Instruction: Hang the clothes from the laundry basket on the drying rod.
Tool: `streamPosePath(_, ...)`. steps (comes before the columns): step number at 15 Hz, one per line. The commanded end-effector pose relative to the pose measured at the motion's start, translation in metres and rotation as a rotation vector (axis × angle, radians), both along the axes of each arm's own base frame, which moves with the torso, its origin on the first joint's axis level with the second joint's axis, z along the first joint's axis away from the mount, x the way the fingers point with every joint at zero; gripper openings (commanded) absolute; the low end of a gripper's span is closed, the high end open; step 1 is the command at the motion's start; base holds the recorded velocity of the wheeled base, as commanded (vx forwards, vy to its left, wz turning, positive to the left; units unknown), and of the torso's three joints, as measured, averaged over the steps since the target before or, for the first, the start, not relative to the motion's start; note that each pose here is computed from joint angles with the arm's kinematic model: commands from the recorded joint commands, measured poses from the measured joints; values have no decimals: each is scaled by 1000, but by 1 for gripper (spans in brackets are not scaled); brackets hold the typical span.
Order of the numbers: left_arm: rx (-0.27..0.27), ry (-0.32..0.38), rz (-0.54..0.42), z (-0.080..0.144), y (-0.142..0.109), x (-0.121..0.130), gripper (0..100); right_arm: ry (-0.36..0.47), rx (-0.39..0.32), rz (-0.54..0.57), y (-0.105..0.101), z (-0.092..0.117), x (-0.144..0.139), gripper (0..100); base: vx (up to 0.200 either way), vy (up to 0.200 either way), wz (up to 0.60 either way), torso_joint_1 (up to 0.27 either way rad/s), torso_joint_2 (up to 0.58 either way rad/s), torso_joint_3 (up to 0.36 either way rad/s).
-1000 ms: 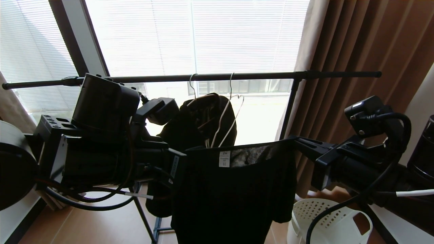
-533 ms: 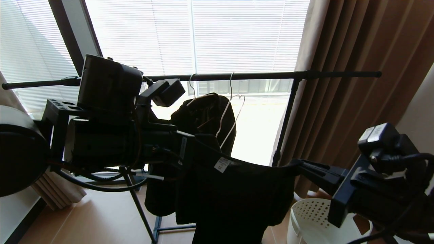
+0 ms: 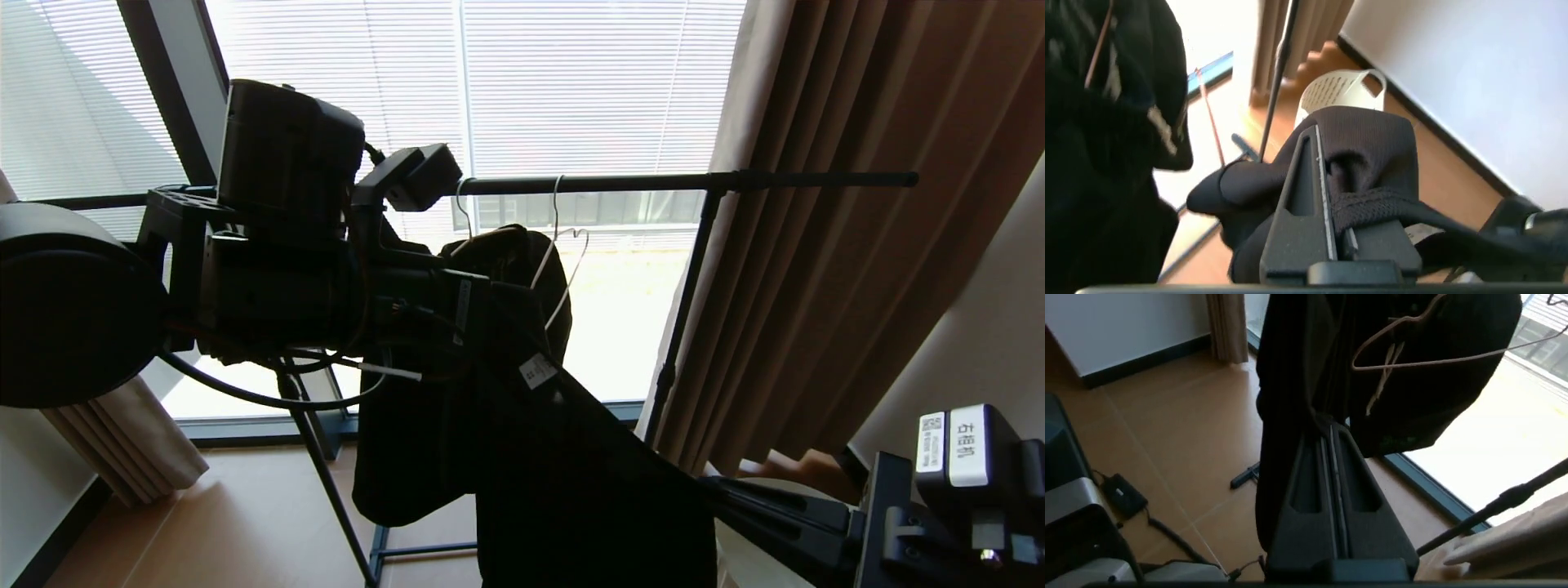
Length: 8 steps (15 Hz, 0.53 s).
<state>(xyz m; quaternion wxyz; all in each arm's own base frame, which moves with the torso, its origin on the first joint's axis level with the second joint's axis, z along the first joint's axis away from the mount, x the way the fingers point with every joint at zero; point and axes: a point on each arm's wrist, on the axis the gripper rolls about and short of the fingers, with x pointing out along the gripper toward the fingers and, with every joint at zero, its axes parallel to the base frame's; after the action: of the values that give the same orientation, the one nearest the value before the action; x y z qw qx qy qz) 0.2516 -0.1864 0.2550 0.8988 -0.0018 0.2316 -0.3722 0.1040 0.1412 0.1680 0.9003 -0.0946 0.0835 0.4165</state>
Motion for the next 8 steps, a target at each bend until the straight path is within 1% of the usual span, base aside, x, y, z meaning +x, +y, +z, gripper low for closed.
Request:
streamPosePath(1,-24,-17,-27,7,-9,9,0,14,-25,67,18,-4,-3,0,0,0,0,0,0,0)
streamPosePath(4,-44,-22,-72,19,-17,12,0,30,-32,116,37,-5,-4,0,0,0,0,0,0,0)
streamPosePath(6,-47,-23,-91,22,-22,7,0,36,-18,136,49,-1,-4,0,0,0,0,0,0,0)
streamPosePath(7,-46,-21,-96,22,-23,7,0,49,1,138,53,1,-4,0,0,0,0,0,0,0)
streamPosePath(8,-46,-21,-96,22,-23,6,0,53,6,137,54,2,-4,0,0,0,0,0,0,0)
